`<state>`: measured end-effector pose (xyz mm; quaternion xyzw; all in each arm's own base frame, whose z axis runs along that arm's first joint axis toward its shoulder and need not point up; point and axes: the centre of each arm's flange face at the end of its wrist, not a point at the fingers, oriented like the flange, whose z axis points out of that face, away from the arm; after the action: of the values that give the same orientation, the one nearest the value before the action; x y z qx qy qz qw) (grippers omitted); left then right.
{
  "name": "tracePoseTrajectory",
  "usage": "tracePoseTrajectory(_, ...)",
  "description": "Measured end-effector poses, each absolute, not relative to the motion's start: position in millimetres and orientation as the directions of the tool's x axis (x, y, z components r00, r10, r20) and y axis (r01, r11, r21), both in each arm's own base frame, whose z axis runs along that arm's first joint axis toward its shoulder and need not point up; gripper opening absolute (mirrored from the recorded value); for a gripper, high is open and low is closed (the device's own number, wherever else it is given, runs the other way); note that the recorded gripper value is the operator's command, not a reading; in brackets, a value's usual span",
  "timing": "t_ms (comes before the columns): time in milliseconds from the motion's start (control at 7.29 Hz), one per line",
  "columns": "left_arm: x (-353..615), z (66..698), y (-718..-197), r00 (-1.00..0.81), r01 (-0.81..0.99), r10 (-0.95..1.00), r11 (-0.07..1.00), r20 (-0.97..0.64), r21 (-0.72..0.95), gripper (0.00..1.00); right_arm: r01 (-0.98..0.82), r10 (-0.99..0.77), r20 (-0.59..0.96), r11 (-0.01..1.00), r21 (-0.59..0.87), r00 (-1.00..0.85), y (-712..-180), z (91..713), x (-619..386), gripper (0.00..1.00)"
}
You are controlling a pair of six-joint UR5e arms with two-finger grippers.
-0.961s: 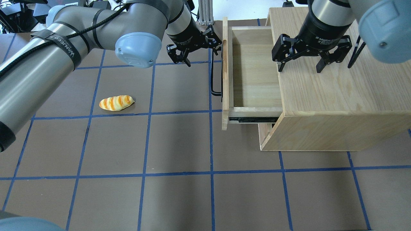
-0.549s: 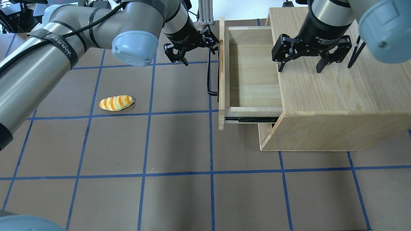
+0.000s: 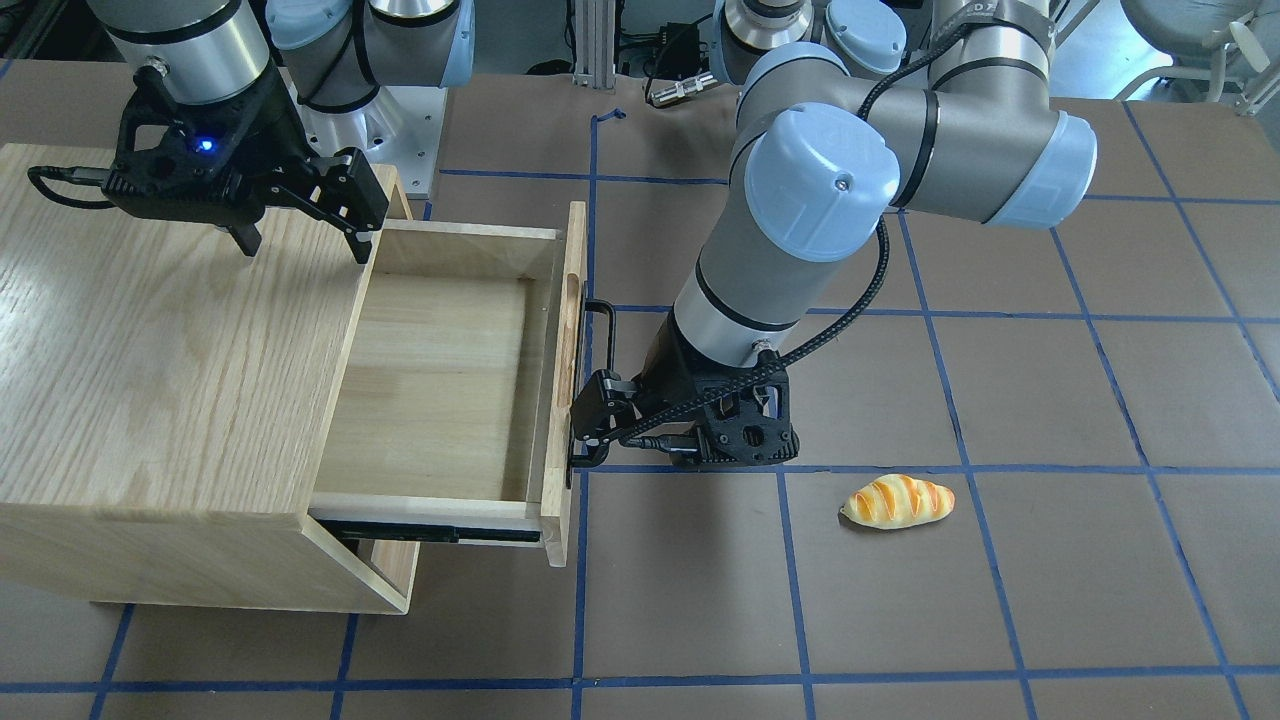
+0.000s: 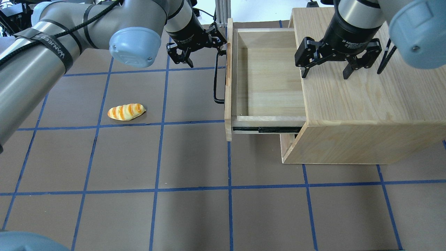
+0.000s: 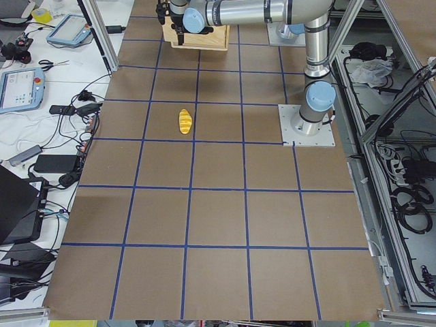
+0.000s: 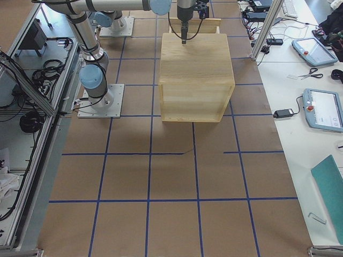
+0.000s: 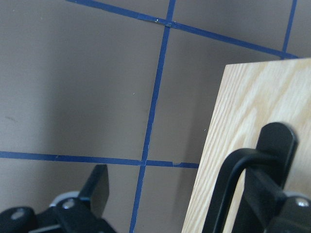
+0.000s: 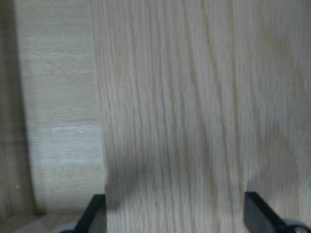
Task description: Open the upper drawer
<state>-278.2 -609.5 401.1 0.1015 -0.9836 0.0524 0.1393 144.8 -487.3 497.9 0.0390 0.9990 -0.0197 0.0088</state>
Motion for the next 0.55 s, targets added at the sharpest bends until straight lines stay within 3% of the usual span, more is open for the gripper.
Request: tracePoseTrajectory(549,-240,461,-600,-0.957,-0.169,-0.146,0.983,0.250,-0.070,1.00,0.078,0.078,-0.018,0.996,-0.039,-0.997,-487,498,145,1.00)
